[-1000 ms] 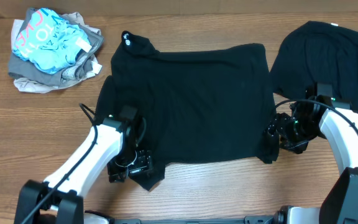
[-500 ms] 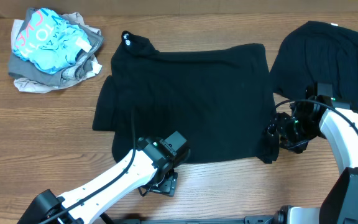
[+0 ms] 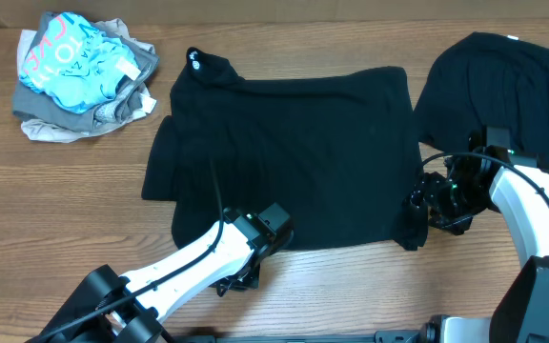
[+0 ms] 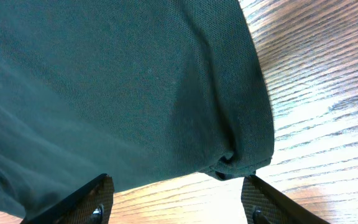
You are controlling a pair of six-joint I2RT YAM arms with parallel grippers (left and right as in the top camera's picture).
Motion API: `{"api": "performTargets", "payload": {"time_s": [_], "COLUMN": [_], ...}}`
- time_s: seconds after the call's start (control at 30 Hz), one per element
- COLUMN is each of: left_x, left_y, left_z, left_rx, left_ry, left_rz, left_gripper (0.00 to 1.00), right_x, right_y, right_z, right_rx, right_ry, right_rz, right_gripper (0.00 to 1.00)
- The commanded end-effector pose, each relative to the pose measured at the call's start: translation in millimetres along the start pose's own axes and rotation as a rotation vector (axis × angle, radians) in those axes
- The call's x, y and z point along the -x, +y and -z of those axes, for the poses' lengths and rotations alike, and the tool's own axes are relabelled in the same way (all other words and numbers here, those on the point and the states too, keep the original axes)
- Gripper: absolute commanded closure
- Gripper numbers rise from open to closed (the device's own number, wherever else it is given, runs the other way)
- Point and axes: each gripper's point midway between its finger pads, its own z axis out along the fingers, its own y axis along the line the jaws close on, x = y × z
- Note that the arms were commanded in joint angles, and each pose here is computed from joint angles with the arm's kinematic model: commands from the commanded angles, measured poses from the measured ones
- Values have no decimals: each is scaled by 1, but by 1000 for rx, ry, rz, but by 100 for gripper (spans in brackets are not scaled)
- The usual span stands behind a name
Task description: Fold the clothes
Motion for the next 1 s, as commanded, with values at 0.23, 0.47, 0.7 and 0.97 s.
{"api": "performTargets", "payload": {"time_s": [0.23, 0.47, 0.7, 0.97], "left_x": [17, 64, 84, 98], "left_y": [5, 40, 55, 54], "left_z": [22, 83, 91, 92], "left_rx": [-18, -41, -66, -89], "left_ry": [-3, -96, -136, -179], "left_rz": [48, 94, 84, 88], "left_gripper": [96, 96, 96, 96], "right_x": [2, -12, -25, -36], "right_y": [6, 9, 2, 4], "right_z": [8, 28, 15, -15], "right_rx": [14, 21, -22, -130], "right_ry": [-10, -46, -14, -45], "right_rz": [5, -35, -91, -147], "right_gripper": [43, 42, 42, 43]}}
